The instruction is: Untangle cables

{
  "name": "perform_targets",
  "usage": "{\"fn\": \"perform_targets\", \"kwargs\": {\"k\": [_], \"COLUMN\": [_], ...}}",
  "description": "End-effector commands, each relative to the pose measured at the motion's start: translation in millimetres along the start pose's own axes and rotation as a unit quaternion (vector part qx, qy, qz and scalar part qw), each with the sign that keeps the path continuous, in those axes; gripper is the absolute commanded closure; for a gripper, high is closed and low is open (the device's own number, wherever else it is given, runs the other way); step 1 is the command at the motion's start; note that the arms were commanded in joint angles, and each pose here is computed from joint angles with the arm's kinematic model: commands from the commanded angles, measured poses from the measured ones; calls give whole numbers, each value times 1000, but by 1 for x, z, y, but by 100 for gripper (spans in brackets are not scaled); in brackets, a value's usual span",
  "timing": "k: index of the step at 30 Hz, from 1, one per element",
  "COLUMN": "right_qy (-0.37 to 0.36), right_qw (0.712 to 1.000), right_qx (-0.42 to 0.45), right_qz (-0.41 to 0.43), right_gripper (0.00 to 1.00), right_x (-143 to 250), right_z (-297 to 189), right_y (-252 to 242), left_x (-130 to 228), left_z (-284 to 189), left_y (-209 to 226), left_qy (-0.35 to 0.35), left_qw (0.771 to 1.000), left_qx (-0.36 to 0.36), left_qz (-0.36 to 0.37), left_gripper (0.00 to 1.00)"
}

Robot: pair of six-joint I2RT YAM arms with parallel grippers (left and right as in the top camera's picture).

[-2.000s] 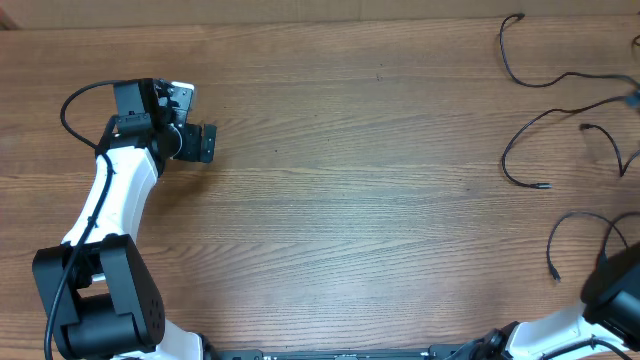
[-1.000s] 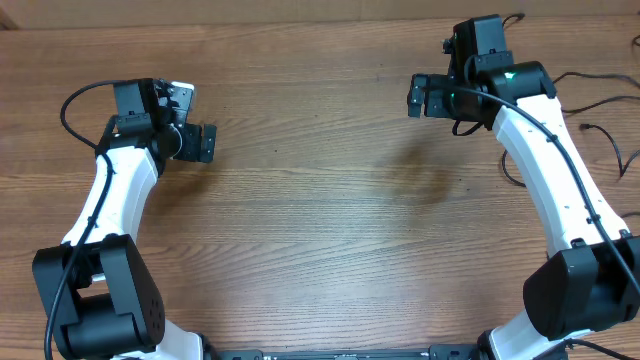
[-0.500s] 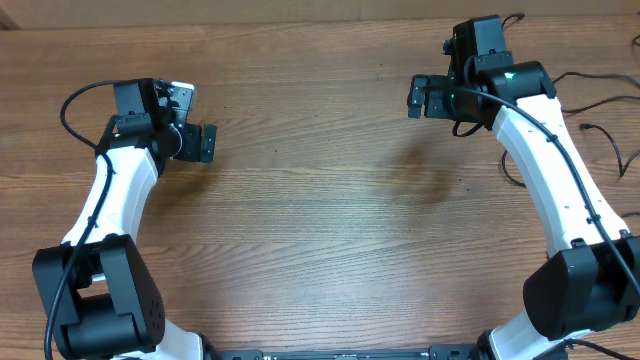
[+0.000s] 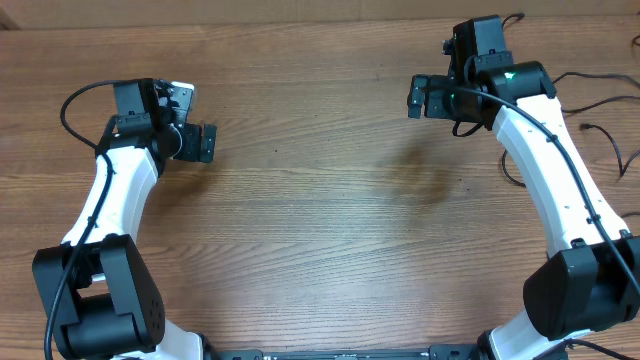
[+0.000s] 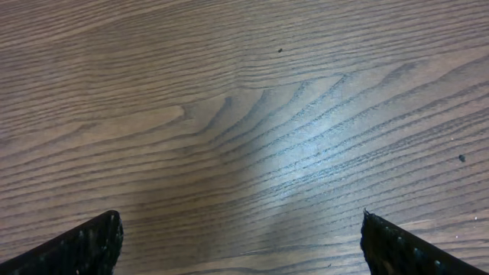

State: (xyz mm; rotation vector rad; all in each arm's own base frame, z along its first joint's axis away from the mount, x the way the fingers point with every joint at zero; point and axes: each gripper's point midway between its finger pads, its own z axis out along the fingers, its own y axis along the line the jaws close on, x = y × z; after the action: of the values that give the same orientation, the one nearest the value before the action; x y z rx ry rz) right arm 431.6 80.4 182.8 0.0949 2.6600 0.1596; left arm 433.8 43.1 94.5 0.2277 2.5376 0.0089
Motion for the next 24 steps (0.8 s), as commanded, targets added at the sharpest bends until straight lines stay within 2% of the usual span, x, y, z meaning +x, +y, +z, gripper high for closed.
{"fn": "perform_targets", "kwargs": {"k": [1,15,20,24], "right_qy": [-15,-15,-15,-15], "right_qw": [1000,1000,1000,1000], "right_qx": [-6,-6,-6,-6], "right_qz": [-1,-1,-1,-1], "right_gripper": [0,0,0,0], "right_x": [-3,-3,-3,-3], "right_z": [-12,-12,-12,-12], "right_y": [3,3,3,3], "left_x": [2,10,1,-16], "left_z": [4,14,3,-16], "left_y": [1,-1,0,-17], "left_qy": [4,20,14,-5], "left_qw": [1000,1000,999,997], "left_qx": [0,4,-39,-66], "left_qz": [-8,-9,11,43], "left_gripper": [0,1,0,0]}}
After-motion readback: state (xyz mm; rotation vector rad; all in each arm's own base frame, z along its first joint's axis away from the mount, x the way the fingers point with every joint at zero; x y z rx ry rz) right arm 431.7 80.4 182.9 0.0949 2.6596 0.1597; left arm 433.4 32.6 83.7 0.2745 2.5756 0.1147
